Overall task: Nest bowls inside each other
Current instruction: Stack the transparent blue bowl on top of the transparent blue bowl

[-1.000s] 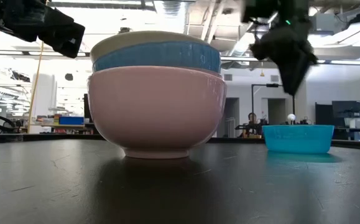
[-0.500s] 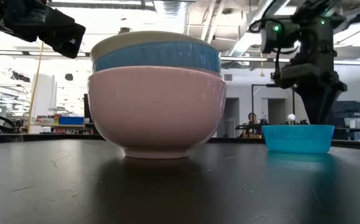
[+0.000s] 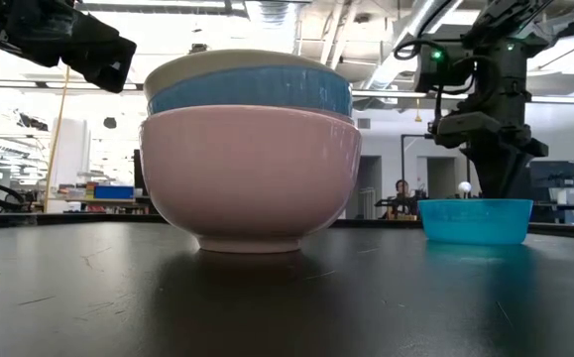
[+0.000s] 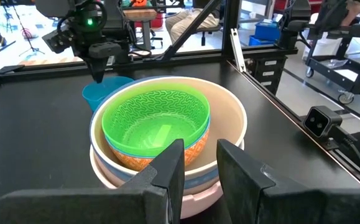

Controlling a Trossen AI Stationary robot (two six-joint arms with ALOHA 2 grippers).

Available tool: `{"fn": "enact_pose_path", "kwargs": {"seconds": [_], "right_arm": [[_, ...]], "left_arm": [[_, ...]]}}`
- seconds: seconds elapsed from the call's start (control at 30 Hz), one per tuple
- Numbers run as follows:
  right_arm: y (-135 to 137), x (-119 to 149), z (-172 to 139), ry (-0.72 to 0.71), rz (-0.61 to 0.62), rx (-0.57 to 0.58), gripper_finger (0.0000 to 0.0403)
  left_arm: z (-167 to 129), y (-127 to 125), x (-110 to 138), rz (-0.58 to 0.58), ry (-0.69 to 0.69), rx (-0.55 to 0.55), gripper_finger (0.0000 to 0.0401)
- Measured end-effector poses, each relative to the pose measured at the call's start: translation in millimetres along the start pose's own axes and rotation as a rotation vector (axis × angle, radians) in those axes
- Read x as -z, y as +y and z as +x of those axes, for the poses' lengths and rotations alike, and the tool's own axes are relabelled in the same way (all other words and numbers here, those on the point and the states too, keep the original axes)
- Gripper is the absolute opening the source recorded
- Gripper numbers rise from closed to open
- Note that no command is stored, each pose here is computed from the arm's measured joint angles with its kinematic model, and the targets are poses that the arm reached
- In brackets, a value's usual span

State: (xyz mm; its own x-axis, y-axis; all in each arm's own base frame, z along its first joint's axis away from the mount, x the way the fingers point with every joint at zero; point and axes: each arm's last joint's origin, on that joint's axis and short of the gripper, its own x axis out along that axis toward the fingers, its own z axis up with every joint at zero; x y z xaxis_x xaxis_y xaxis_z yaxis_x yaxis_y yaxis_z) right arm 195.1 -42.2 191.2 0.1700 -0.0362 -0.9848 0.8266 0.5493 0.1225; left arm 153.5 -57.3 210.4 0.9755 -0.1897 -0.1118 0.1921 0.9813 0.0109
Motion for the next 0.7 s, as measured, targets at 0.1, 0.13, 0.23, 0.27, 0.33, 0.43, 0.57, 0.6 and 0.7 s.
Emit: {"fn": "enact_pose_path", "kwargs": {"seconds": [0.1,0.13,0.23,0.27,0.33,0.43,0.57,0.6,0.7], "right_arm": [[0,0,0,-0.002,0.007,-0.002,0.0025],[0,0,0,-0.003,0.008,-0.003,0.0014],[2,-2,0,-0.017,0.007,-0.017,0.0008],[2,-3,0,-0.024,0.004,-0.025,0.0007],[5,-5,-5,-0.029,0.001,-0.034,0.0004],[10,-10,-23,-0.043,-0.007,-0.049,0.0003],[25,-18,-61,-0.085,-0.035,-0.097,0.0002],[30,-20,-72,-0.105,-0.045,-0.12,0.0002],[48,-25,-106,-0.182,-0.082,-0.213,0.0001]], "left_arm": [[0,0,0,0.0,0.0,0.0,0.0084],[0,0,0,-0.001,0.0,0.0,0.0084],[0,0,0,-0.002,0.0,0.0,0.0084],[0,0,0,-0.004,0.0,0.0,0.0084],[0,0,0,-0.007,0.0,0.0,0.0084],[0,0,0,-0.01,0.0,0.001,0.0084],[0,0,0,-0.011,0.001,0.001,0.0084],[0,0,0,-0.008,0.001,0.001,0.0084],[0,0,0,-0.003,0.002,0.001,0.0084]]}}
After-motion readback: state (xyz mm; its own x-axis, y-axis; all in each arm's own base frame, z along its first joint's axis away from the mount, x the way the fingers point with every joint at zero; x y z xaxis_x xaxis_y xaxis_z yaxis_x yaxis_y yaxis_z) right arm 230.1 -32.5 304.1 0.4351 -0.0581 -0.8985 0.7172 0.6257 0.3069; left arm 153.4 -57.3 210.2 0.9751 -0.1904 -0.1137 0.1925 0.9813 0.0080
